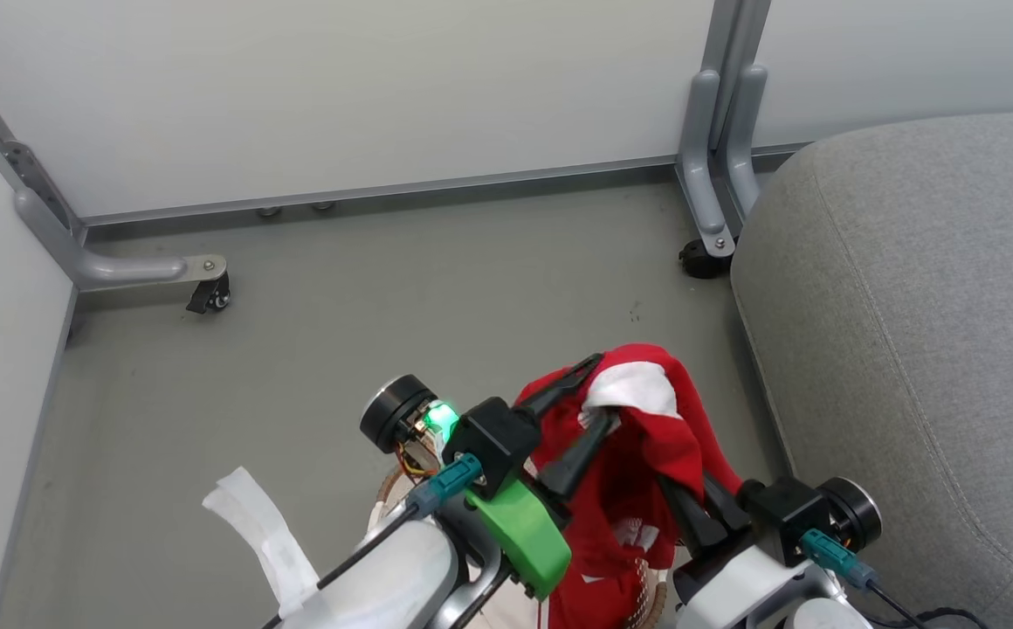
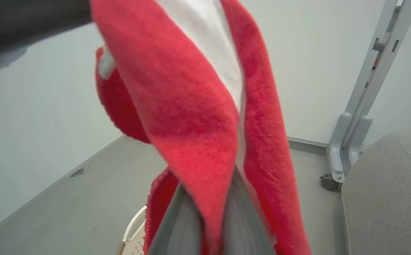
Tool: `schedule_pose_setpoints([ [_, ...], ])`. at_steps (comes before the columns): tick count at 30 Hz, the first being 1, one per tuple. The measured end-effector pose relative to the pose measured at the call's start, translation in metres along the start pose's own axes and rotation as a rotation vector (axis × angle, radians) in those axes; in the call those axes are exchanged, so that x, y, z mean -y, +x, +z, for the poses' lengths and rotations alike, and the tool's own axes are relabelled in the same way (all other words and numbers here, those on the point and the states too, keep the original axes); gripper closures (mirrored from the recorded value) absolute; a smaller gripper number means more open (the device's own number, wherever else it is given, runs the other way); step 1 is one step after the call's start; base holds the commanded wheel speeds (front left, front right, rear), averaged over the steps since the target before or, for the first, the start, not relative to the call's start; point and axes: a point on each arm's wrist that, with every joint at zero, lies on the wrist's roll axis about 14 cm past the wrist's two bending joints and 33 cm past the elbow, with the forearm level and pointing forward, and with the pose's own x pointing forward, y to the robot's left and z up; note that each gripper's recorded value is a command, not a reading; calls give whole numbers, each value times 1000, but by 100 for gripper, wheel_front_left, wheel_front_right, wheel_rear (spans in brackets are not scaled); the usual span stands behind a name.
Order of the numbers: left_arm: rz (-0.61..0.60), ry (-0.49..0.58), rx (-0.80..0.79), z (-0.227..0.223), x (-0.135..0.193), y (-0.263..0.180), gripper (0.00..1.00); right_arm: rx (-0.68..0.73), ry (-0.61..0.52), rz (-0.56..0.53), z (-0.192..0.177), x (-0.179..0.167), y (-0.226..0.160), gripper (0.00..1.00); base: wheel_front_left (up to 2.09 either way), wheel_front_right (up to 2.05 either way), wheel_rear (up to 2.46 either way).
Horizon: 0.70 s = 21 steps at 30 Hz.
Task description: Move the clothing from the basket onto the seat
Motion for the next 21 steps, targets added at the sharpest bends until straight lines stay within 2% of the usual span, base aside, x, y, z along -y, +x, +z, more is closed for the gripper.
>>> schedule_pose_setpoints([
  [21, -65, -31, -44, -10, 11, -1, 0, 8, 3, -56, 3, 16, -5, 100, 0, 0, 0],
])
